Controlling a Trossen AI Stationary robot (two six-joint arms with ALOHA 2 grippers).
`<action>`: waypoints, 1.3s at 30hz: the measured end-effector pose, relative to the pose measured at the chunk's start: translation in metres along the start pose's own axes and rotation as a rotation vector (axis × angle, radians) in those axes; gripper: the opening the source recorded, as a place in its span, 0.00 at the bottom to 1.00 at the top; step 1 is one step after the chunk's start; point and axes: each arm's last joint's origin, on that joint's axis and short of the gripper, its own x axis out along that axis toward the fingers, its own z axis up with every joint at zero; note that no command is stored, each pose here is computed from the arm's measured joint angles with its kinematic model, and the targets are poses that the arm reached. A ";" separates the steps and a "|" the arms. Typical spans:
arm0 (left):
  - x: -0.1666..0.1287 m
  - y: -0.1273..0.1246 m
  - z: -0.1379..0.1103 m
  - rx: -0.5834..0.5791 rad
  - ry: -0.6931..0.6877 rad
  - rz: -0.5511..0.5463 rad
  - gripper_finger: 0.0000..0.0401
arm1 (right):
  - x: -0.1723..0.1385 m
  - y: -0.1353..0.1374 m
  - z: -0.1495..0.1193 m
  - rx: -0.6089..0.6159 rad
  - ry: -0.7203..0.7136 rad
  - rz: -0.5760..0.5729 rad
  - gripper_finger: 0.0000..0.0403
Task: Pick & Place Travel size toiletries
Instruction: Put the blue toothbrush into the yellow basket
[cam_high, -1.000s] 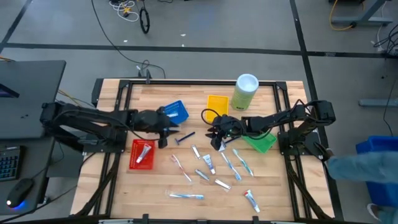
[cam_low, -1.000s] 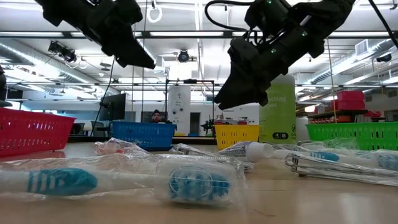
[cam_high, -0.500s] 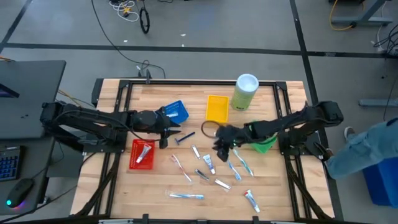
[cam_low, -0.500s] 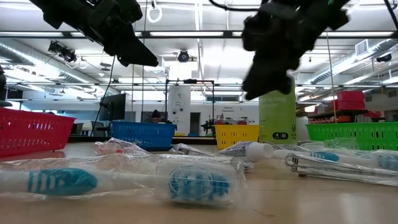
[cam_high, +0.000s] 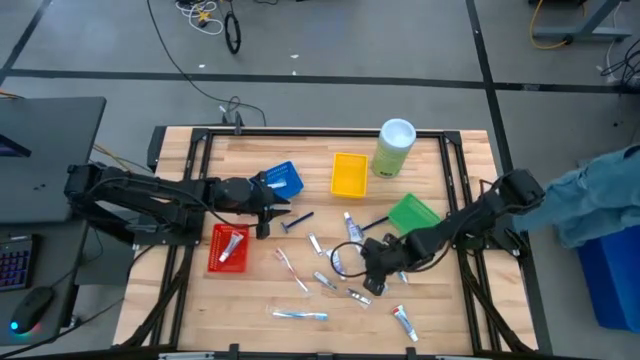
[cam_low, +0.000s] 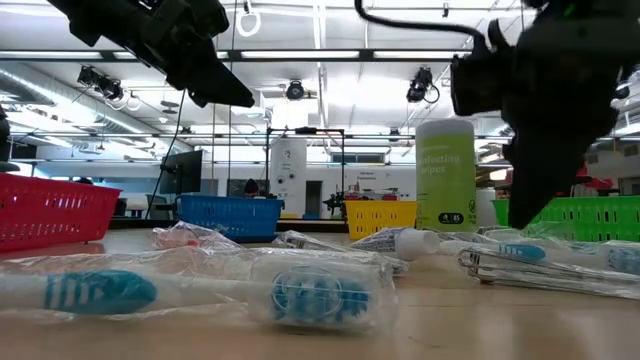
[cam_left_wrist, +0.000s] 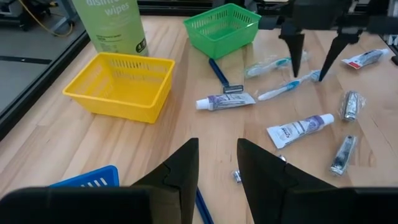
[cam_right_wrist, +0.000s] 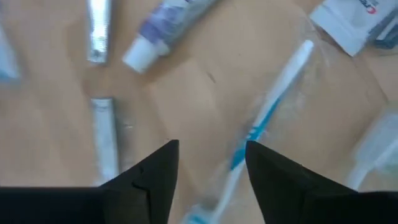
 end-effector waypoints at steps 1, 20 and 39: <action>0.000 0.000 0.000 0.000 -0.001 0.000 0.30 | 0.002 -0.001 -0.001 -0.003 0.002 -0.020 0.51; 0.000 0.000 0.000 0.000 0.002 0.000 0.30 | 0.030 -0.009 -0.007 -0.045 0.006 -0.184 0.36; 0.000 0.002 0.000 0.000 -0.001 0.054 0.30 | -0.030 -0.008 0.024 0.047 -0.217 0.018 0.09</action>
